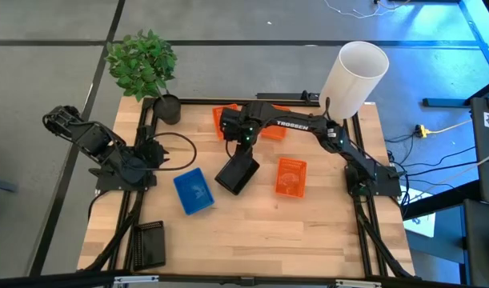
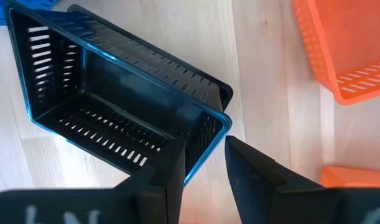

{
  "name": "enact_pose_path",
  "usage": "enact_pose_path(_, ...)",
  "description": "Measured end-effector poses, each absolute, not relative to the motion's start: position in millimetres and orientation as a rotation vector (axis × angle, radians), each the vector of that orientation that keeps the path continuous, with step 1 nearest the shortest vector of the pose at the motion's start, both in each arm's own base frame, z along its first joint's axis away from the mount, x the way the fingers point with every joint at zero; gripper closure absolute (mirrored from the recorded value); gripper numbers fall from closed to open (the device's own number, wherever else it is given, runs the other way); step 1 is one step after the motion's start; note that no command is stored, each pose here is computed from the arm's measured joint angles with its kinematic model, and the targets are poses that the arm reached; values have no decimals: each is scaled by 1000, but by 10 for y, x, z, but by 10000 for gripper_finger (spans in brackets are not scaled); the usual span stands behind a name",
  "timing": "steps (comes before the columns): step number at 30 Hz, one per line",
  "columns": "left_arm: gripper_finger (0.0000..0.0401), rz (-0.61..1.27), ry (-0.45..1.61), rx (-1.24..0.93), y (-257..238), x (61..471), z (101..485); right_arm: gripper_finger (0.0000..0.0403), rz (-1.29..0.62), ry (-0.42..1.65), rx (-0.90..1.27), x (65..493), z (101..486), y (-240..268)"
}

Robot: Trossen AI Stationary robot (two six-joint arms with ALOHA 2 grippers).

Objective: Stack baskets by color
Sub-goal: Stack the bottom right black bin on top of the top right black bin, then stack the bottom black bin on top of the top black bin

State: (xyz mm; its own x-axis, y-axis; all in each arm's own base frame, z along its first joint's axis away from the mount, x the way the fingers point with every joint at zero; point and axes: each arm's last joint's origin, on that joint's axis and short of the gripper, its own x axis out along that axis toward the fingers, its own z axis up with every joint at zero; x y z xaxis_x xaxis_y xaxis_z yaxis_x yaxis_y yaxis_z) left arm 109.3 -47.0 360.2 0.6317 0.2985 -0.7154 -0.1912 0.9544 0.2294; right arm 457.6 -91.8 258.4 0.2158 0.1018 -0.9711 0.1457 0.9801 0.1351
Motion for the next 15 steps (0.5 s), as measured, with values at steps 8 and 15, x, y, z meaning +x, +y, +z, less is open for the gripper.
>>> enact_pose_path(8,325,281,843,136,-469,1093,3602,289,-38,1403,211,4610,2437,-929)
enact_pose_path(15,325,278,844,141,-469,1093,3602,289,-24,1424,187,4656,2301,-949)
